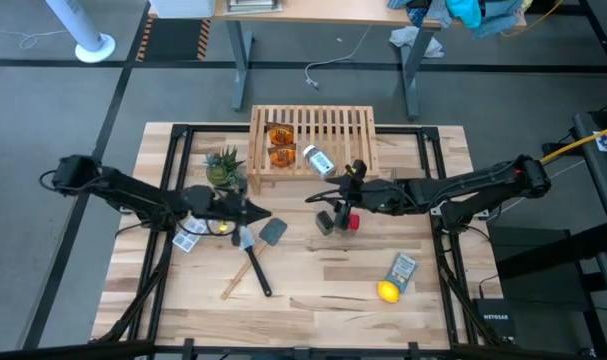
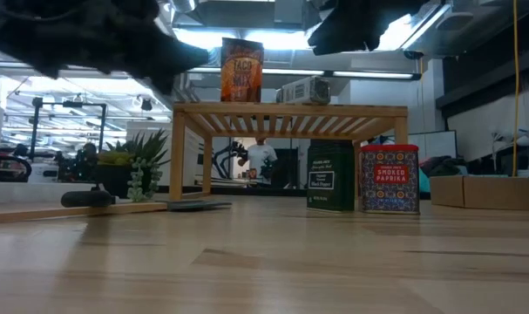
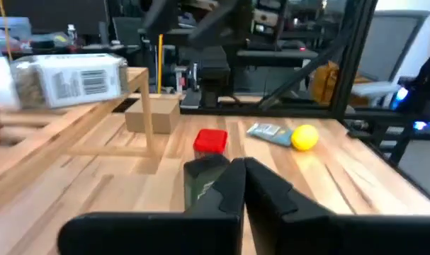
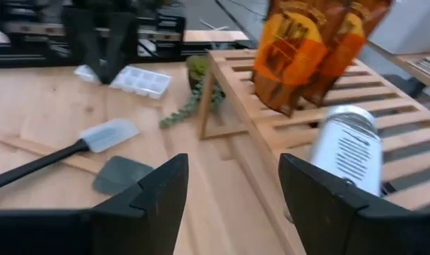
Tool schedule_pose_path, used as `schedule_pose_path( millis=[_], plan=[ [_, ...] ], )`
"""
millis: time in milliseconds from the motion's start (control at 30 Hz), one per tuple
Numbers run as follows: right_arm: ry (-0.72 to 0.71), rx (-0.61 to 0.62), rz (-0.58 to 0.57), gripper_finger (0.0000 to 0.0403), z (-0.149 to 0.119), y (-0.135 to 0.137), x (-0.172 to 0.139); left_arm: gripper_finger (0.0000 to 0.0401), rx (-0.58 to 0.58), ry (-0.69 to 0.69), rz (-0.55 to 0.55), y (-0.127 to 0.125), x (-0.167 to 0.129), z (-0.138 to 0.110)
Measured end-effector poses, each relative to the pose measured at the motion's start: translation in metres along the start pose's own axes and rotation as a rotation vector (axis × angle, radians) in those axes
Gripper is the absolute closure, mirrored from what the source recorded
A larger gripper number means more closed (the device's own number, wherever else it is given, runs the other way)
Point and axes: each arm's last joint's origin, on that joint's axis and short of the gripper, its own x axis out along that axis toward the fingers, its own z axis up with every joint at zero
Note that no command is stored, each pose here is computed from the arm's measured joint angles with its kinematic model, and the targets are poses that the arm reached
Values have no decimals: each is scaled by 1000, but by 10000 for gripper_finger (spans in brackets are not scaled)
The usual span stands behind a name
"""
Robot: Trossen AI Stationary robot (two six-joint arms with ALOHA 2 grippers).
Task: Shelf spices
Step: Put the white seasoning bottle on the shelf
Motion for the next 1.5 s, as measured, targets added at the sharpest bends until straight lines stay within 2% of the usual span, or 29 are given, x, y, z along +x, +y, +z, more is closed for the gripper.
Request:
schedule_pose_path(
  millis=[167,300,433,567,733,933,1267,1500],
  plan=[
    [49,13,-23,177,-5,-1,0,400,69,7,80,1,30,12],
    [82,11,-33,177,-9,-1,0,401,89,2,152,7,49,19],
    [115,-16,-97,178,-13,-4,-1,401,87,4,197,17,64,23],
    [138,-39,-159,178,-15,-7,-4,401,83,19,232,28,78,22],
    [122,-32,-169,178,-13,-10,-6,401,82,32,256,36,98,21],
    [130,-19,-244,178,-10,-30,-3,401,89,24,261,38,122,23],
    [211,2,-326,178,-16,-60,4,401,102,13,264,39,132,27],
    [199,-12,-336,178,-15,-62,5,401,104,21,351,42,131,26]
  ],
)
